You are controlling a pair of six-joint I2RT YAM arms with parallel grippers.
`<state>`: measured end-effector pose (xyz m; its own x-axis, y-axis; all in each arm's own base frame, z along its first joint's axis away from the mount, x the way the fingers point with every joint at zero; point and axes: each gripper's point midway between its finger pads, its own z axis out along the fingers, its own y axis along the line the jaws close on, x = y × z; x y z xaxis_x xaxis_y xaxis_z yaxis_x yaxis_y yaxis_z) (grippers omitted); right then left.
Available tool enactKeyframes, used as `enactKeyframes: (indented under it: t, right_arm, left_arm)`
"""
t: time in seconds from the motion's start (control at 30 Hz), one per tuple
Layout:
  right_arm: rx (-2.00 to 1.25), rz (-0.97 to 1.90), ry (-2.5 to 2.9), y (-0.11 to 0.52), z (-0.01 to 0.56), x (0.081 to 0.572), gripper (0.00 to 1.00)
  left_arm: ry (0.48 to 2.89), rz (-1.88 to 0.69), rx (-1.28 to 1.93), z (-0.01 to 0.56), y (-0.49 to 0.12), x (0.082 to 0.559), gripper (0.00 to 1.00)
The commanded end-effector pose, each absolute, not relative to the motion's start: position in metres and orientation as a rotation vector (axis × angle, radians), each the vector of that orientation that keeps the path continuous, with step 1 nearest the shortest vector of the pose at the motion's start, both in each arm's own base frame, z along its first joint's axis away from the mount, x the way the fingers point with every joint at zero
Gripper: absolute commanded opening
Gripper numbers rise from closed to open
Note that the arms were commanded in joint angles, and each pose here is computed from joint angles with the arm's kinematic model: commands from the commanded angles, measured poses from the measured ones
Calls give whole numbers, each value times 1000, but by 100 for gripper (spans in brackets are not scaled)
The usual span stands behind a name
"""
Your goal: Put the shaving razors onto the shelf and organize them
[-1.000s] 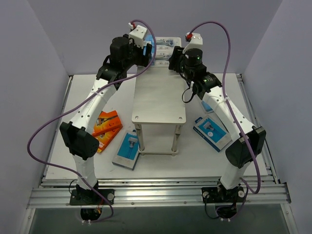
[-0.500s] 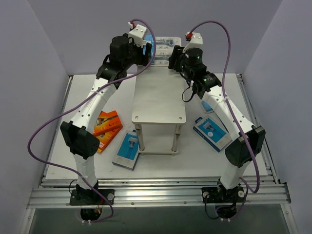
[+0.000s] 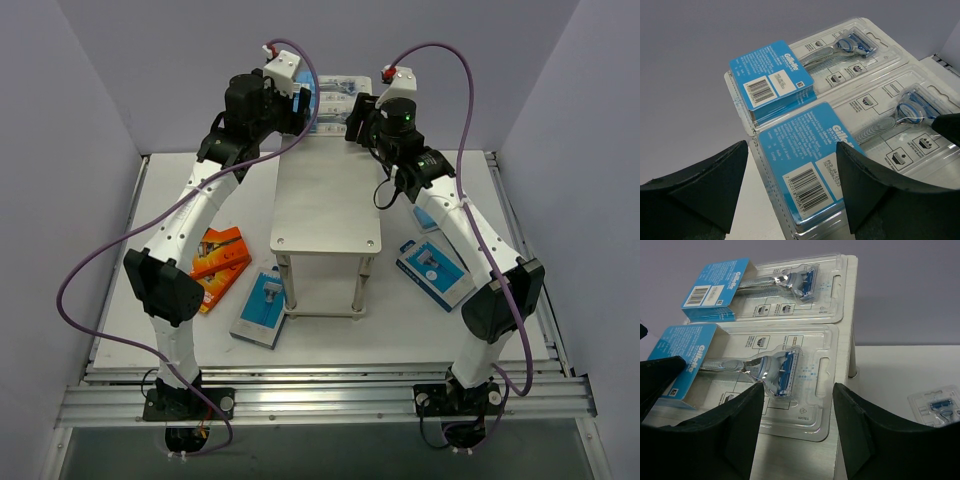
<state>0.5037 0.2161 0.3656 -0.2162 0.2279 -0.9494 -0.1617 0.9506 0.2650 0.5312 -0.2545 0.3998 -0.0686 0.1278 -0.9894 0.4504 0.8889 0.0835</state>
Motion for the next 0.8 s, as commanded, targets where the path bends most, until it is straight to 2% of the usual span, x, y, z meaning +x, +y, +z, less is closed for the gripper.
enactKeyframes:
  t: [0.0,0.77]
  right_arm:
    - [55,259,1949,198,311,491,54]
    - [66,283,1909,187,334,483,55]
  left_arm:
    - [1673,-260,446,404,-240,523,80]
    - [1600,-298,433,447,-241,513,81]
